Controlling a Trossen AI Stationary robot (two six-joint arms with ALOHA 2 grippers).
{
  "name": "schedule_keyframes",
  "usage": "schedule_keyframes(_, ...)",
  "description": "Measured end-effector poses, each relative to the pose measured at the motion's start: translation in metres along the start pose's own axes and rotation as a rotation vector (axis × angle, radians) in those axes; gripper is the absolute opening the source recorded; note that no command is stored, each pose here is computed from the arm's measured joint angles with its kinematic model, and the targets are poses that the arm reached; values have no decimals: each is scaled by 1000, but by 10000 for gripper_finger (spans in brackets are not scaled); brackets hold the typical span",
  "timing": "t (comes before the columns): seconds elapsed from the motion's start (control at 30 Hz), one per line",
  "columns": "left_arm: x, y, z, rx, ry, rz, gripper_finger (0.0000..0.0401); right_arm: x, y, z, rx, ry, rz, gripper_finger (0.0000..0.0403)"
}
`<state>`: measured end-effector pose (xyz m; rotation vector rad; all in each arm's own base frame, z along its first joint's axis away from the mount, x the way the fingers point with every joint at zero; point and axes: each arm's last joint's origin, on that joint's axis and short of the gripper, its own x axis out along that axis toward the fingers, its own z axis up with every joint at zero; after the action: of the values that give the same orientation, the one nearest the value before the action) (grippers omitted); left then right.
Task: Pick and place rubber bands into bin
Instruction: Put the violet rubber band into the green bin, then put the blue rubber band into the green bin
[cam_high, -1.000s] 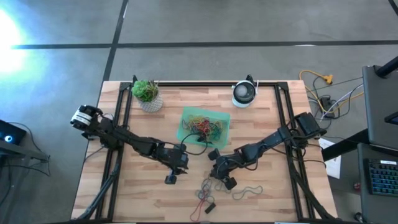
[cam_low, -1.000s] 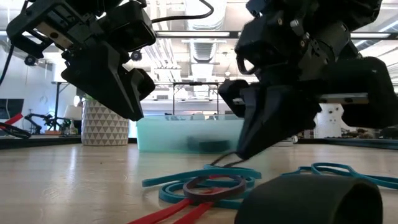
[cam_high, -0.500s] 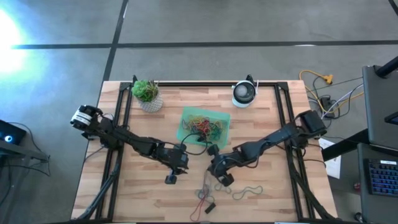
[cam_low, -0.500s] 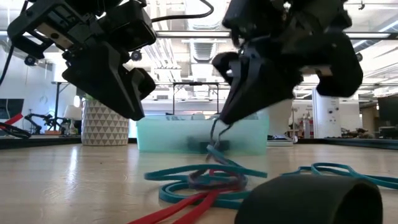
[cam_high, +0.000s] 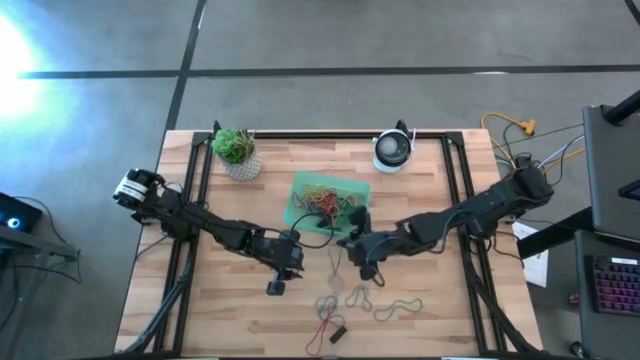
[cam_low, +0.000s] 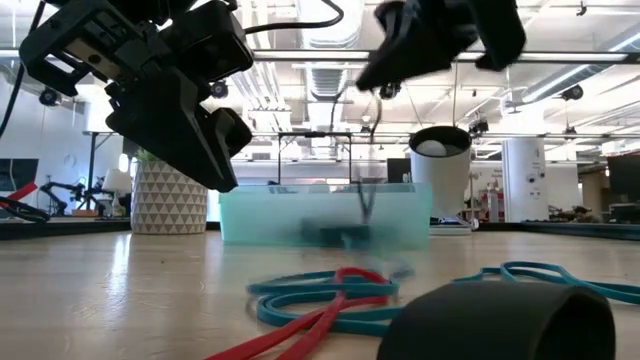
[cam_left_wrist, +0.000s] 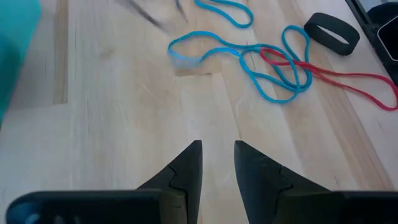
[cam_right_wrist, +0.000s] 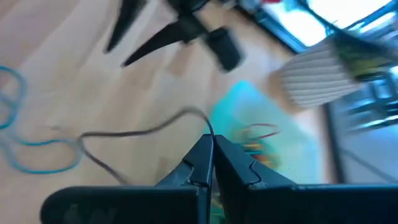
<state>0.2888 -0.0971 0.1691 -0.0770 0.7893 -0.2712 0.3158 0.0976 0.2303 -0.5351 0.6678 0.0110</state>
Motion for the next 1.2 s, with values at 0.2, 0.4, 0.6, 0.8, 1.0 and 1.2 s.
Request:
schedule_keyframes(0.2, 0, 0, 0, 0, 0, 0, 77, -23, -20, 8, -38, -36, -154, 8)
schedule_keyframes(0.4, 0, 0, 0, 0, -2, -1, 77, -15, -41, -1, -26, 20, -224, 8)
schedule_keyframes(0.6, 0, 0, 1, -1, -4, -2, 77, 11, -65, -23, 39, 131, -275, 8)
schedule_keyframes(0.8, 0, 0, 2, 0, -13, -4, 77, 33, -81, -47, 175, 214, -191, 18)
schedule_keyframes(1.0, 0, 0, 2, 0, -18, -4, 77, 34, -87, -60, 308, 244, -38, 72)
schedule_keyframes(1.2, 0, 0, 2, 21, -21, 3, 77, 27, -85, -56, 291, 220, 17, 133)
